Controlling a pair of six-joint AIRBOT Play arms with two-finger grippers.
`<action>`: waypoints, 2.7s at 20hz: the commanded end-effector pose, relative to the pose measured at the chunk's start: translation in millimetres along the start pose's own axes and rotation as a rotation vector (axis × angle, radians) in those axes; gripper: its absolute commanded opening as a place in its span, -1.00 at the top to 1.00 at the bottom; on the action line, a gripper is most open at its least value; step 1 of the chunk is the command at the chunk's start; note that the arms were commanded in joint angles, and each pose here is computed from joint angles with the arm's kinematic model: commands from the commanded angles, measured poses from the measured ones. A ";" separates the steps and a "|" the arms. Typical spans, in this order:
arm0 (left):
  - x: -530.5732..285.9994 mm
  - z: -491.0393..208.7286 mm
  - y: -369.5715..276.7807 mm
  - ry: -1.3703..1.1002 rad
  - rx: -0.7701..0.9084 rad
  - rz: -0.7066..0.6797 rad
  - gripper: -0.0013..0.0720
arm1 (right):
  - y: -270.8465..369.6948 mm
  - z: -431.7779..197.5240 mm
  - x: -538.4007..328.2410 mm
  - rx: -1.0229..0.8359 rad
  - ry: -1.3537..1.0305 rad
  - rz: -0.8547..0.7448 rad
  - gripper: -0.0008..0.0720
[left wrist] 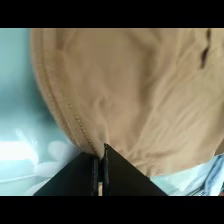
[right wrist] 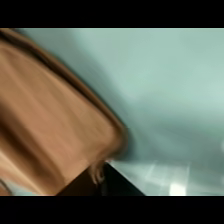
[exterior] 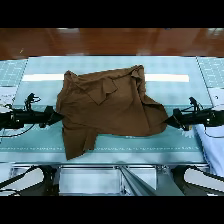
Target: Fold the shirts.
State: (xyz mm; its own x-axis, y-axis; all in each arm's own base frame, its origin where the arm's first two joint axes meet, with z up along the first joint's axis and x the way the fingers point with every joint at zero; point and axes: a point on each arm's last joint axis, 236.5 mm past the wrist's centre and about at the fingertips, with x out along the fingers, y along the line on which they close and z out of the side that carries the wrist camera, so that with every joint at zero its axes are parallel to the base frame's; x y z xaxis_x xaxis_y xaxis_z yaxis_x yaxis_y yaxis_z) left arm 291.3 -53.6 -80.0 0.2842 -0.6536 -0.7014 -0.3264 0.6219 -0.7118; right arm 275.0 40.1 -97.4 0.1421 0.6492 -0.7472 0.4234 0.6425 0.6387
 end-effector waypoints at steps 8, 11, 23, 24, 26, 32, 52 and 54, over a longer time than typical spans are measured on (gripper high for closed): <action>-199.5 62.5 -262.7 -0.569 0.586 -0.373 0.91 | 277.4 48.1 -277.5 -0.678 -0.750 0.146 0.87; -302.4 29.3 -356.9 -0.830 0.813 -0.401 0.91 | 348.9 -5.4 -376.3 -0.865 -1.024 0.128 0.87; -459.7 -185.5 -424.4 -1.451 1.126 0.042 0.91 | 336.4 -202.2 -475.6 -0.997 -1.454 -0.268 0.87; -466.1 -200.6 -416.6 -1.475 1.121 0.054 0.91 | 324.1 -208.0 -479.1 -0.957 -1.479 -0.306 0.87; -483.8 -220.0 -391.5 -1.514 1.095 0.094 0.91 | 300.6 -217.3 -479.5 -0.883 -1.503 -0.358 0.87; -463.4 -160.8 -303.2 -1.302 0.843 0.237 0.91 | 276.4 -176.0 -421.1 -0.830 -1.302 -0.292 0.87; -62.2 228.6 -122.7 -0.618 0.393 0.360 0.91 | 196.2 224.7 -80.8 -0.477 -0.468 0.107 0.87; -37.8 236.8 -108.4 -0.574 0.349 0.353 0.91 | 193.5 241.1 -56.1 -0.450 -0.439 0.106 0.87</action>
State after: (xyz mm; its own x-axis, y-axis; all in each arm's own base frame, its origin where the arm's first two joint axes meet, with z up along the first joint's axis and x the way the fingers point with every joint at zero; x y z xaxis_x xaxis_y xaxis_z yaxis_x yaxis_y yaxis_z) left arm 509.2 8.0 60.6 0.7091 -0.1011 -0.6978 -0.1713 0.9353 -0.3097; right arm 530.3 20.8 68.0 0.5706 0.5552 -0.6051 -0.0676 0.7661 0.6392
